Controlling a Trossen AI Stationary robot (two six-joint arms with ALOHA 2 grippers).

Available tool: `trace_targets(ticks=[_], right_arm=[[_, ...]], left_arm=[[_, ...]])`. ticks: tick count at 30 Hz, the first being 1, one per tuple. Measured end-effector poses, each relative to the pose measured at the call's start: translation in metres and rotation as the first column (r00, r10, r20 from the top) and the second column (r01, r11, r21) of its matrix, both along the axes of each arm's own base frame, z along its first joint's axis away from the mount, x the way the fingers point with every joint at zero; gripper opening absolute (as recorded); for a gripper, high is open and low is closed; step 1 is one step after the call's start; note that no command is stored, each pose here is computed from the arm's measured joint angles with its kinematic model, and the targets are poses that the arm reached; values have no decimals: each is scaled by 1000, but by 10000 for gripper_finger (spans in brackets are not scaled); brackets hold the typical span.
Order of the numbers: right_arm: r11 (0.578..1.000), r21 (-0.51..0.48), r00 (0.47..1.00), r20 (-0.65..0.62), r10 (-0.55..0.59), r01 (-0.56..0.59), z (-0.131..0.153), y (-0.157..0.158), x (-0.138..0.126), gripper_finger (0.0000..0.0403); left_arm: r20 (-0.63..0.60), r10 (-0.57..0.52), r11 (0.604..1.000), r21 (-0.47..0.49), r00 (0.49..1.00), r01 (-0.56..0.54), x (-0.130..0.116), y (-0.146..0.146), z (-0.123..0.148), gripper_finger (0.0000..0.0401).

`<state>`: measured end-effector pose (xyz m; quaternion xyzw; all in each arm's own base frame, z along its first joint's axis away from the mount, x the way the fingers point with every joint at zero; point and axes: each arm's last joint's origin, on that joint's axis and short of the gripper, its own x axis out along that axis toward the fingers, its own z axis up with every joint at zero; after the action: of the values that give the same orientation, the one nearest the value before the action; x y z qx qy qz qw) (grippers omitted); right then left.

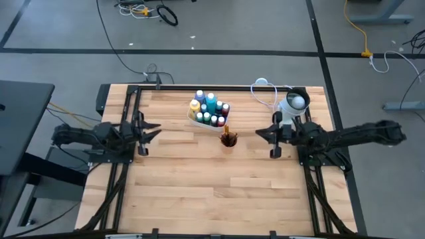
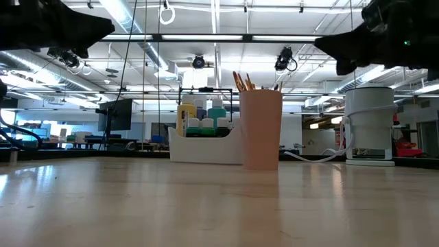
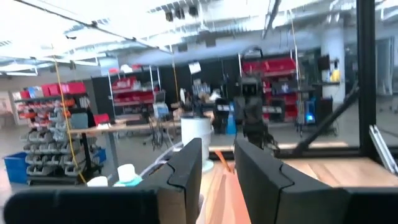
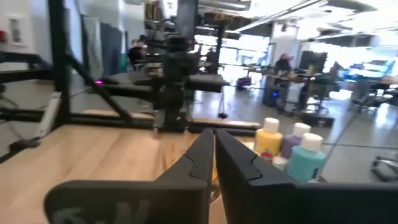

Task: Pick & Place Paint Supplies
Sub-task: Return to Home Position

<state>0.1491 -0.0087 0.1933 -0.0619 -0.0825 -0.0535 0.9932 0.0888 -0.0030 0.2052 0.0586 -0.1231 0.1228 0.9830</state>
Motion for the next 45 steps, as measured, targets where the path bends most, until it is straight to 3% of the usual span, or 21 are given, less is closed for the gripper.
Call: trace_targets(ticks=[10, 18, 23, 34, 45], right_arm=[[999, 24, 997, -66, -29, 31, -12, -8, -11, 6], [998, 36, 997, -66, -40, 42, -9, -7, -26, 11], [991, 45, 987, -111, -117, 123, -13, -8, -34, 5], [991, 49, 981, -155, -115, 124, -22, -7, -43, 6], [989, 93, 978, -181, -100, 118, -25, -7, -43, 6]], left_arm=[[-35, 51, 998, 37, 998, -50, 0, 1, -3, 104], [-114, 133, 991, -3, 985, -134, 1, 3, -11, 104], [-166, 173, 983, -24, 971, -180, 0, 5, -14, 104], [-220, 253, 965, -17, 942, -263, 0, 7, -20, 104], [-275, 153, 984, -49, 949, -173, 2, 4, -29, 104]])
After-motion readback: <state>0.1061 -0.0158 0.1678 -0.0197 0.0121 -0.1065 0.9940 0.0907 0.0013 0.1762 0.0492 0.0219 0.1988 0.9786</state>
